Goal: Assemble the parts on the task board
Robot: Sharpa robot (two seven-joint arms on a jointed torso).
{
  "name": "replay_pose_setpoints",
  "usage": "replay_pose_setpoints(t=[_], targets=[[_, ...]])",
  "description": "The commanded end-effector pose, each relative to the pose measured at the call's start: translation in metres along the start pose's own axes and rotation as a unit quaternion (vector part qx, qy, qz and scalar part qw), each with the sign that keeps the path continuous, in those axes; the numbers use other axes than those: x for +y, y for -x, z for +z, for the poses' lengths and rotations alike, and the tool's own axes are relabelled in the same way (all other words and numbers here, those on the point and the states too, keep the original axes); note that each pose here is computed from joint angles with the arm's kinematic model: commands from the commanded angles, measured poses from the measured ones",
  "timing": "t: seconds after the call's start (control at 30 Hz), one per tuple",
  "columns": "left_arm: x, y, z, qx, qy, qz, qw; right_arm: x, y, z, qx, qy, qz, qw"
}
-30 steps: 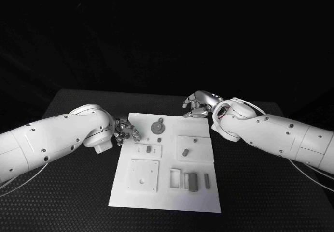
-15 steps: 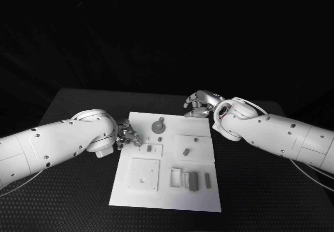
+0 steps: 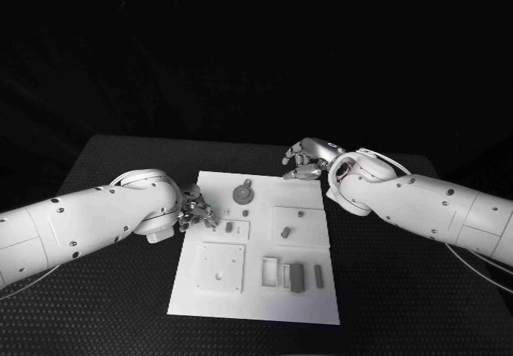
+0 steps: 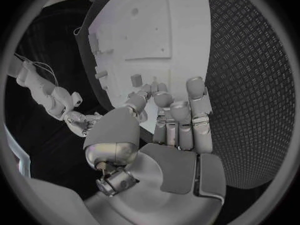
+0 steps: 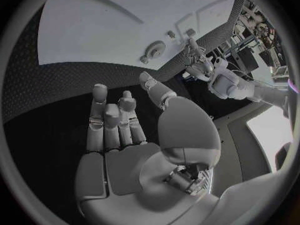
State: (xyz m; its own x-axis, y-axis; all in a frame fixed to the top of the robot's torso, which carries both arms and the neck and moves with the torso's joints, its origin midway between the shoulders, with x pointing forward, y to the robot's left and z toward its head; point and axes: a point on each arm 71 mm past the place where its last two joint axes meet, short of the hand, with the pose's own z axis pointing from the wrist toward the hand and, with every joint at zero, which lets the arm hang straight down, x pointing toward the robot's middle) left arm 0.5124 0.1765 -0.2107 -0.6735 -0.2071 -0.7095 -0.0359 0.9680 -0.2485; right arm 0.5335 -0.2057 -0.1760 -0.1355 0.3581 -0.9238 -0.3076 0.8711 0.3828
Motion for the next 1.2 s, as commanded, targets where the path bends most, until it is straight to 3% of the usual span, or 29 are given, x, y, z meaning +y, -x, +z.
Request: replay_pose_setpoints(t=[0.03, 0.4, 1.2], targets=[[-0.0003, -0.0033, 0.0005, 0.008, 0.004, 0.011, 1.0, 0.0006, -0.0008, 0.0001, 0.005, 0.003, -0.001, 1.0], [-0.0024, -0.0056, -0.0004, 0.012, 0.002, 0.018, 1.0, 0.0006, -0.0009, 0.0001, 0.005, 0.003, -0.001, 1.0], [0.0009, -0.0054, -0.0009, 0.011, 0.003, 0.018, 1.0, -0.0002, -0.0017, 0.0001, 0.006, 0.002, -0.001, 1.0]])
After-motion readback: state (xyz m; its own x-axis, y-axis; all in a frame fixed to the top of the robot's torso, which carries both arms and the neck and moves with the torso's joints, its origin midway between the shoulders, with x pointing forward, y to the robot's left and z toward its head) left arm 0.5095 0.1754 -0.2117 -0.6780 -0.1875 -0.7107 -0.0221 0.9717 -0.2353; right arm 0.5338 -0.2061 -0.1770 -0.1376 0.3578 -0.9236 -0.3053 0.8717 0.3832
